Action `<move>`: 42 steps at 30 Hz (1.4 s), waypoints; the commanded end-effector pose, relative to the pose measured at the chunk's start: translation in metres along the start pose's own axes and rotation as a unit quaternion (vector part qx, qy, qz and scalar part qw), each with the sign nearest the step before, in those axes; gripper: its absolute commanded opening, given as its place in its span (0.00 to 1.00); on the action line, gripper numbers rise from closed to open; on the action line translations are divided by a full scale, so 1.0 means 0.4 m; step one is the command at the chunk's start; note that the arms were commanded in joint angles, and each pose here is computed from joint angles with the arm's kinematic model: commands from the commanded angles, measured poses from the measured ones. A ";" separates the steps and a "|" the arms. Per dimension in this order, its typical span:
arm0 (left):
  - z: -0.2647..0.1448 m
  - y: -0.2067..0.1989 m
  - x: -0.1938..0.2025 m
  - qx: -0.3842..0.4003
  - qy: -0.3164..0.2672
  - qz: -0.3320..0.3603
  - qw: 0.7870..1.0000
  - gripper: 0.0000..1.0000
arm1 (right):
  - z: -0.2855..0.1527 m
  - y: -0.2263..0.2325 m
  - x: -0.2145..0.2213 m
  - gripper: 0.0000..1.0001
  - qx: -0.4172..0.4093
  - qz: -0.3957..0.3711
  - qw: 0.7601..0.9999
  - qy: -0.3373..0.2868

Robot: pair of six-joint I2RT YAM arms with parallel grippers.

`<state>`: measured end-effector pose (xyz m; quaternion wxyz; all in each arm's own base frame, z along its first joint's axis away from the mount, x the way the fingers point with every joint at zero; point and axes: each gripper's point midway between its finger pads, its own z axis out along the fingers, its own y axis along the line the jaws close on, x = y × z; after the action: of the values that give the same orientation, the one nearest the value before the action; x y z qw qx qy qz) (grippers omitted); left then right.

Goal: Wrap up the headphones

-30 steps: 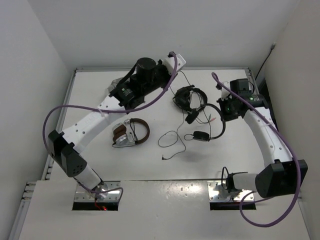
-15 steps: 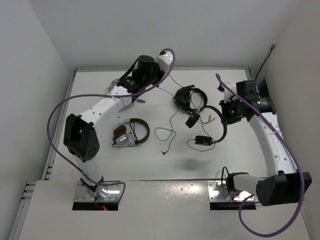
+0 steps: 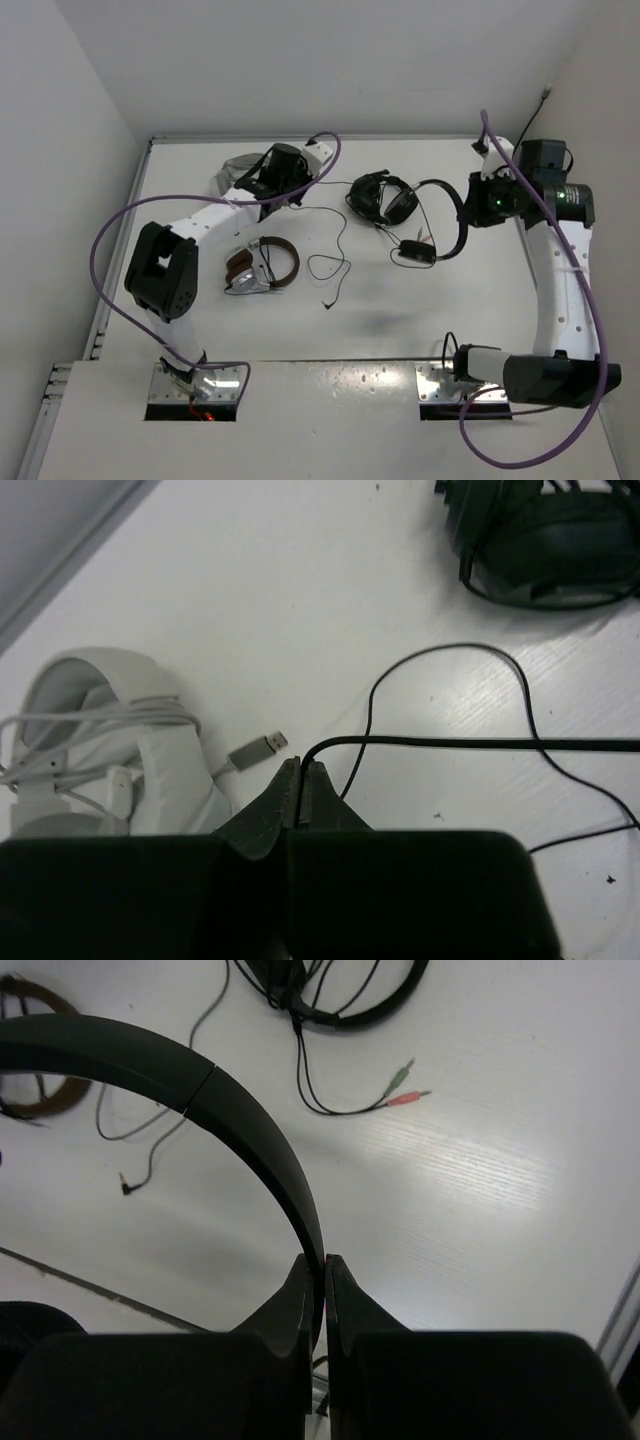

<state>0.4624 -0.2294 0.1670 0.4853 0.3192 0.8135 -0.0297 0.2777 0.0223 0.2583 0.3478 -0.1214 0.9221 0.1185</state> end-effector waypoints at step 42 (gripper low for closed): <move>-0.462 -0.721 -0.213 0.452 -0.132 -0.008 0.882 0.00 | 0.113 -0.168 -0.241 0.00 0.157 0.253 0.949 -0.105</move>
<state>0.2177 -0.4197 0.2264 0.4185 0.4826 0.6766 -0.3662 0.3741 -0.0124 0.2509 0.3522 0.1938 0.9100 0.1020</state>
